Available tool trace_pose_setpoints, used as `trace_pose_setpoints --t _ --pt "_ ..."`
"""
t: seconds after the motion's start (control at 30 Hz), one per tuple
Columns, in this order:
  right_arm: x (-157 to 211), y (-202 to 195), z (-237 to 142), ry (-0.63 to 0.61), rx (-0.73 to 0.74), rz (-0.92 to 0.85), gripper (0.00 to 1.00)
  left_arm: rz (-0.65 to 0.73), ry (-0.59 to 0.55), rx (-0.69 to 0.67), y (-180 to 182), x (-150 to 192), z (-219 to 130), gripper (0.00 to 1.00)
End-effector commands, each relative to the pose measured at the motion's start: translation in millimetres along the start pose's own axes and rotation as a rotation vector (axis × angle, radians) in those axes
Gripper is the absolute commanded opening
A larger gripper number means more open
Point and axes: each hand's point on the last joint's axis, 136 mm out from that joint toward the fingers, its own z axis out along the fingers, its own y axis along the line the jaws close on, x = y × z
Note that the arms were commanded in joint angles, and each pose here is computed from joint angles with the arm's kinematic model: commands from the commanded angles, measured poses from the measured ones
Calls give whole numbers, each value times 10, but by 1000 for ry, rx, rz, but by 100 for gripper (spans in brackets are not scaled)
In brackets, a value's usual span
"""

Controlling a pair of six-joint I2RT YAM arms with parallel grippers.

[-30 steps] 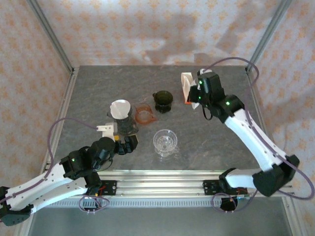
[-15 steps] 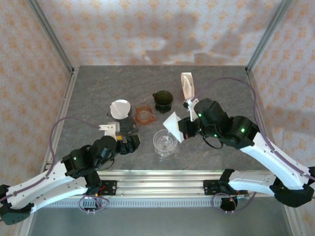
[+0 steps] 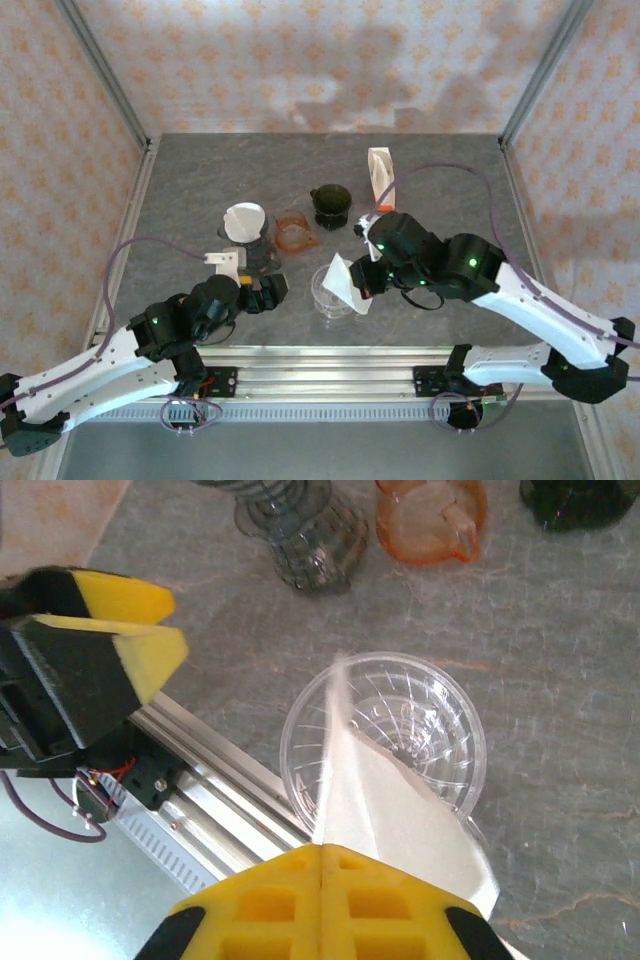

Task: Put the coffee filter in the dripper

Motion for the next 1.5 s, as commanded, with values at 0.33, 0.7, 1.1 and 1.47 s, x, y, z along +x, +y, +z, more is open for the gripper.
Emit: trace_pose_setpoints --t 0.33,0.7,1.1,1.47 --pt "16 136 493 129 15 8 0 -23 -2 55 -107 -22 9 99" --pt "145 48 853 191 62 0 0 -30 12 70 -149 15 64 99" --pt "214 -10 1005 210 85 6 12 -31 24 82 -184 38 89 99" --pt "29 1 660 87 63 8 49 -30 41 138 -344 17 90 96"
